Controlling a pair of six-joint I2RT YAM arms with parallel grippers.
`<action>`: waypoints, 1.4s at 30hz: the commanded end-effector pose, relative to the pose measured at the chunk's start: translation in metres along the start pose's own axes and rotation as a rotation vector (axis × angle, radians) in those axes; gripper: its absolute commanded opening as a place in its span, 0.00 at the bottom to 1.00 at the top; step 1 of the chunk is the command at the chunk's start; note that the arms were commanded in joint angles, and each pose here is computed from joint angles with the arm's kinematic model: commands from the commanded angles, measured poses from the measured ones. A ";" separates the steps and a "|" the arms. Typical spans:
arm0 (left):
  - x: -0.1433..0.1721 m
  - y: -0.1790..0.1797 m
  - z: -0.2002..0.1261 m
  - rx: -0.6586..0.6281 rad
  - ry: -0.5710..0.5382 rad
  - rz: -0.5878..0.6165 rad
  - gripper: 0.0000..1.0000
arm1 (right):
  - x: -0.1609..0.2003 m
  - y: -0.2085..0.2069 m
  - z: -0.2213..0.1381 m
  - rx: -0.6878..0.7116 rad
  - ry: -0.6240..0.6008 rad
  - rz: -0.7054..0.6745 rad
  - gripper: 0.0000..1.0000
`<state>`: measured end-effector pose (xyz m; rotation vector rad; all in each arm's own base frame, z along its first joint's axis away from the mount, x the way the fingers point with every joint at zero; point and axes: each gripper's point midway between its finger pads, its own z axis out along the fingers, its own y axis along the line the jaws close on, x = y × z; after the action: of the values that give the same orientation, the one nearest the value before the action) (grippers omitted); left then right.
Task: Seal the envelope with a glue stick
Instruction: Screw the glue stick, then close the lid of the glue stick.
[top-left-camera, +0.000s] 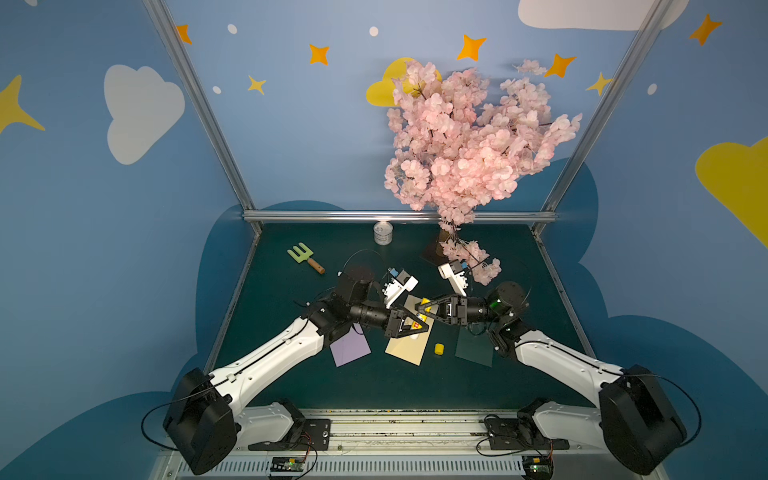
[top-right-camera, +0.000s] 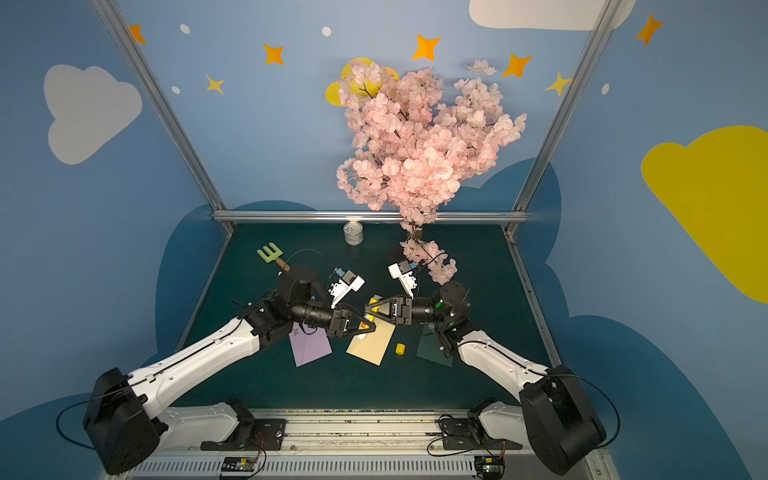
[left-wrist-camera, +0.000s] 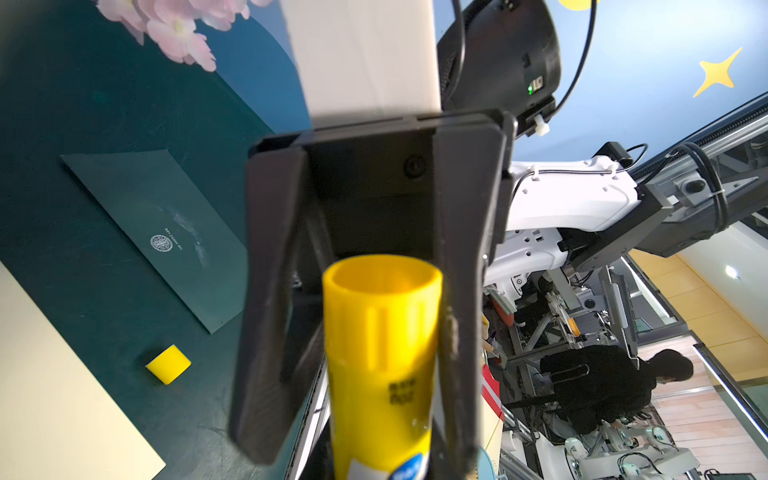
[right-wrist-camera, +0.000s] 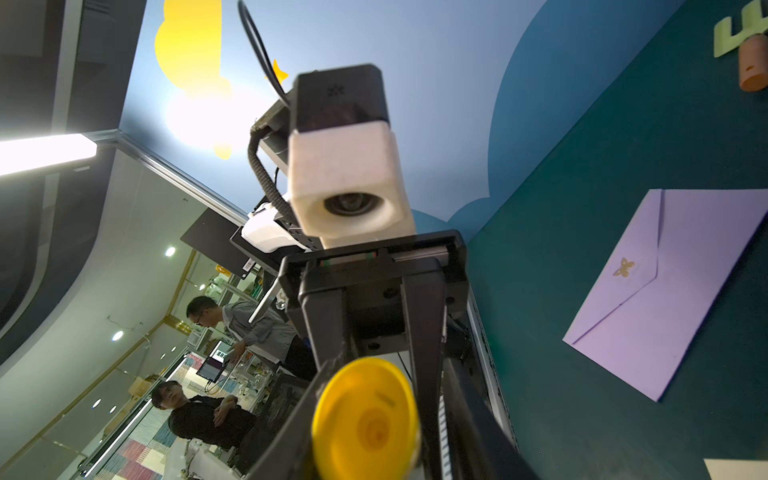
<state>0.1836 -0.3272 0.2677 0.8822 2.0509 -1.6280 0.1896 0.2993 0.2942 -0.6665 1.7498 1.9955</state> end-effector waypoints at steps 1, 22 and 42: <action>0.000 -0.010 0.001 0.045 0.003 0.043 0.03 | -0.005 0.007 0.002 -0.045 -0.016 -0.011 0.26; 0.017 0.069 -0.018 -0.300 -0.090 -0.134 0.99 | 0.006 -0.062 -0.091 0.825 -0.119 -0.155 0.00; 0.100 0.109 0.062 -0.501 0.157 -0.348 0.33 | 0.034 -0.142 -0.156 1.173 -0.063 0.142 0.00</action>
<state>0.1726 -0.3380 0.1067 0.5804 2.6629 -1.1148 0.2485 0.1616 0.1359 -0.0773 2.5228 0.7062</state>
